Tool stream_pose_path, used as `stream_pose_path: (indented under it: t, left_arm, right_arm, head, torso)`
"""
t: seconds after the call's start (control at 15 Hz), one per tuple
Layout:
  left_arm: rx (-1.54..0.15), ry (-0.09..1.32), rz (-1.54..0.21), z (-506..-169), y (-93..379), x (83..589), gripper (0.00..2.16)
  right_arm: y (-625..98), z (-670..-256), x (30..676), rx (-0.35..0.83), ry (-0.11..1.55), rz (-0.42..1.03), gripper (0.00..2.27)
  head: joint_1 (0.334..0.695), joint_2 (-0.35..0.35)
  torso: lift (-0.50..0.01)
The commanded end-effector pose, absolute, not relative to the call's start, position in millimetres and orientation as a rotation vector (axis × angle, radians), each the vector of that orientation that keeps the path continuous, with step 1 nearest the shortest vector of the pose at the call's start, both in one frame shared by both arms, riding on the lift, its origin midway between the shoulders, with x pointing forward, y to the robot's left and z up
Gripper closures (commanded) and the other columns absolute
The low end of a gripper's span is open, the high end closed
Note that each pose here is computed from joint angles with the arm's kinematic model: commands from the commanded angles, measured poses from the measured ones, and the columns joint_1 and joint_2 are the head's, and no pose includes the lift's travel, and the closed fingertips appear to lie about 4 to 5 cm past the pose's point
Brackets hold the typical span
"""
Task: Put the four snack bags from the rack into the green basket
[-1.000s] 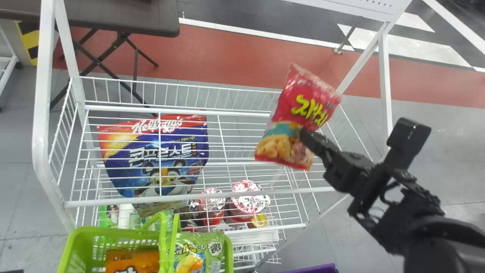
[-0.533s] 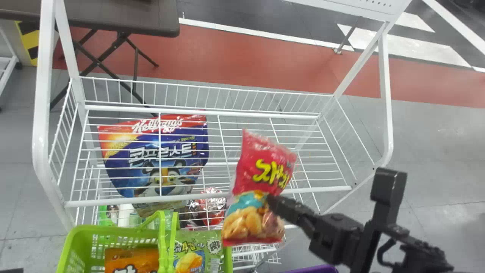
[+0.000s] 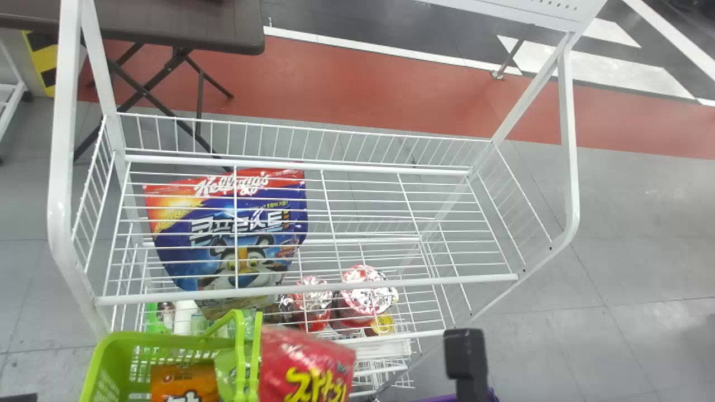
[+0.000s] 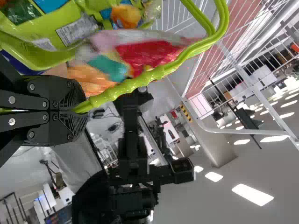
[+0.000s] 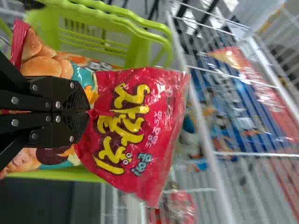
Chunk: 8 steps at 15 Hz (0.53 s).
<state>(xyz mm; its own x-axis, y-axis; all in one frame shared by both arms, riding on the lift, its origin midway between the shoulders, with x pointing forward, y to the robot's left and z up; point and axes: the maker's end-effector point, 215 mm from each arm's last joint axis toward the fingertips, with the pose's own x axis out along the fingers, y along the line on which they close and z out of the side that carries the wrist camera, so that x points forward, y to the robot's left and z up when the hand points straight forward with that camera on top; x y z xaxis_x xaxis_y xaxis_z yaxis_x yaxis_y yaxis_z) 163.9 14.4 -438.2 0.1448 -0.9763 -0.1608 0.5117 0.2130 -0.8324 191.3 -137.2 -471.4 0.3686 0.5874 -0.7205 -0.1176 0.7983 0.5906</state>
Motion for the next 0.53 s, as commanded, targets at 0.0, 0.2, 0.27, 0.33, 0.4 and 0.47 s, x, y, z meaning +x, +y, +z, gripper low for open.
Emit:
stream_pose_path:
  t: [0.0,0.2,0.27,0.33,0.4,0.47]
  left_arm:
    - [-0.709,0.819,-1.217,-437,13,164,1.84]
    - [-0.710,0.819,-1.219,-437,12,163,1.84]
    - [-0.709,0.820,-1.220,-436,12,162,1.84]
    - [-0.710,0.823,-1.220,-437,12,162,1.84]
    - [-0.710,0.822,-1.224,-436,10,161,1.84]
    - [-0.707,0.823,-1.225,-435,9,160,1.84]
  right_arm:
    - [-120,-478,178,0.482,1.151,0.512,2.24]
    - [-103,-473,177,0.477,1.147,0.550,2.24]
    - [-101,-471,188,0.457,1.105,0.548,2.24]
    - [-101,-469,203,0.428,1.057,0.532,2.24]
    - [-101,-466,216,0.410,1.008,0.520,2.24]
    - [-101,-462,231,0.393,0.957,0.506,2.24]
  head:
    - [0.695,-0.350]
    - [0.695,-0.350]
    - [0.695,-0.350]
    - [0.695,-0.350]
    - [0.695,-0.350]
    - [0.695,-0.348]
  torso:
    - [-0.007]
    - [-0.007]
    - [-0.007]
    - [-0.007]
    - [-0.007]
    - [-0.007]
